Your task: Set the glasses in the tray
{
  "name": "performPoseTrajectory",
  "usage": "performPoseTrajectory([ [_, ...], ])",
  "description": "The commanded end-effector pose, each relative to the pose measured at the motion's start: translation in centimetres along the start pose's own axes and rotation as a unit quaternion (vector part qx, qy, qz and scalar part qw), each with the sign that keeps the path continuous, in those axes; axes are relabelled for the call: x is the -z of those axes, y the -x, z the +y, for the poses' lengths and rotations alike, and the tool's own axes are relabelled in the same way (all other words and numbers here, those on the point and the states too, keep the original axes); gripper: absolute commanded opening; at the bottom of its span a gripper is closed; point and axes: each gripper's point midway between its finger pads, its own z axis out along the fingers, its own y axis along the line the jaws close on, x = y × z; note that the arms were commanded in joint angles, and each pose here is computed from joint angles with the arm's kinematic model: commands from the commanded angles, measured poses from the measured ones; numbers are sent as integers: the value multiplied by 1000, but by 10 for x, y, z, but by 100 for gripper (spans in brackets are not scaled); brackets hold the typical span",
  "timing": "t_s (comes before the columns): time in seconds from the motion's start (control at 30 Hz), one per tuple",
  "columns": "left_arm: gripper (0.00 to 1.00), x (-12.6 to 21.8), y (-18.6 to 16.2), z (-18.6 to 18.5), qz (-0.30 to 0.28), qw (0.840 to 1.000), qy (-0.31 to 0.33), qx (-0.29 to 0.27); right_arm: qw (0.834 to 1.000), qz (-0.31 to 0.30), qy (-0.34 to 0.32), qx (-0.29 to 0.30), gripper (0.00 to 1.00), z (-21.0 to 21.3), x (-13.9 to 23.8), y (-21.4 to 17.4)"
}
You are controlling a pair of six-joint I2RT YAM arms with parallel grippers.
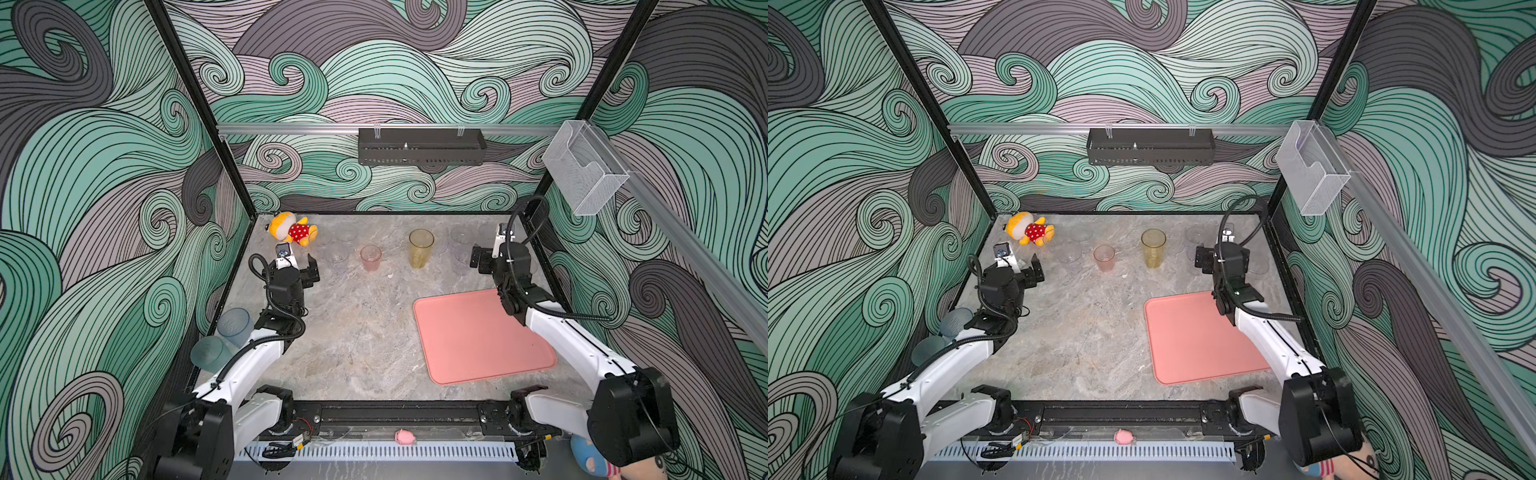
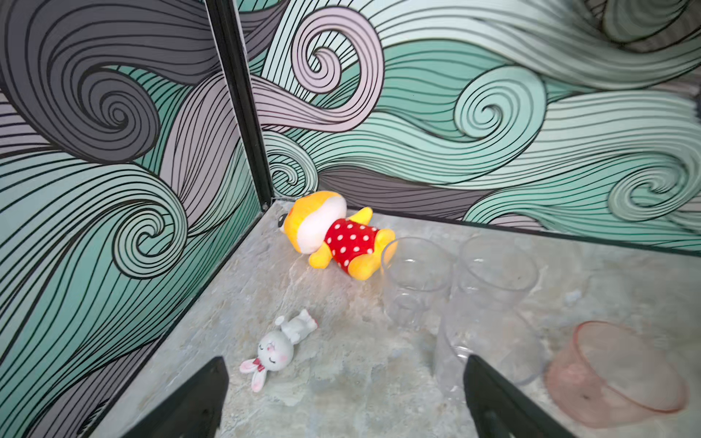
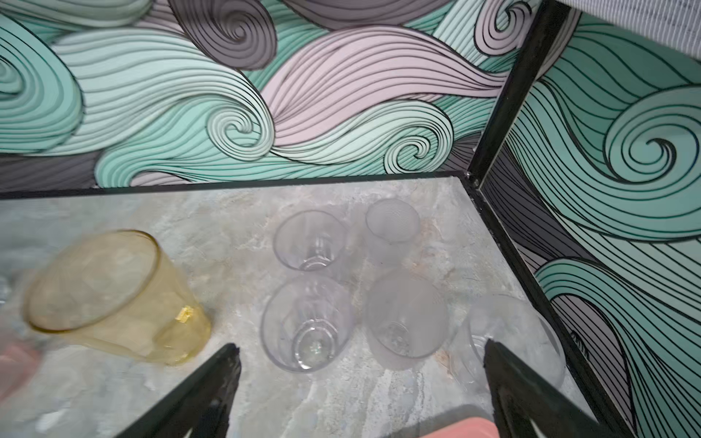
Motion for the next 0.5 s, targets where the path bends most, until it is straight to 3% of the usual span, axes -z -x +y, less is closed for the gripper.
performPoseTrajectory([
  [0.0,99,13,25,5,-6,998,13,66,989,122,-34,-77,99,-9,11,-45],
  [0.07,98,17,28,12,8,995,31,92,975,136,-33,-170,100,-12,9,-59],
  [0.1,99,18,30,11,13,995,30,93,973,127,17,-194,96,-2,5,-57],
  [0.17,99,17,34,9,17,995,29,98,967,122,41,-221,90,3,6,-59],
  [0.23,99,15,36,8,23,992,31,116,967,134,63,-209,86,12,10,-57],
  [0.33,99,16,29,11,48,980,46,188,968,162,70,-180,84,19,24,-55],
  [0.47,98,12,32,-14,92,982,-10,166,963,214,66,-147,76,21,49,-72],
])
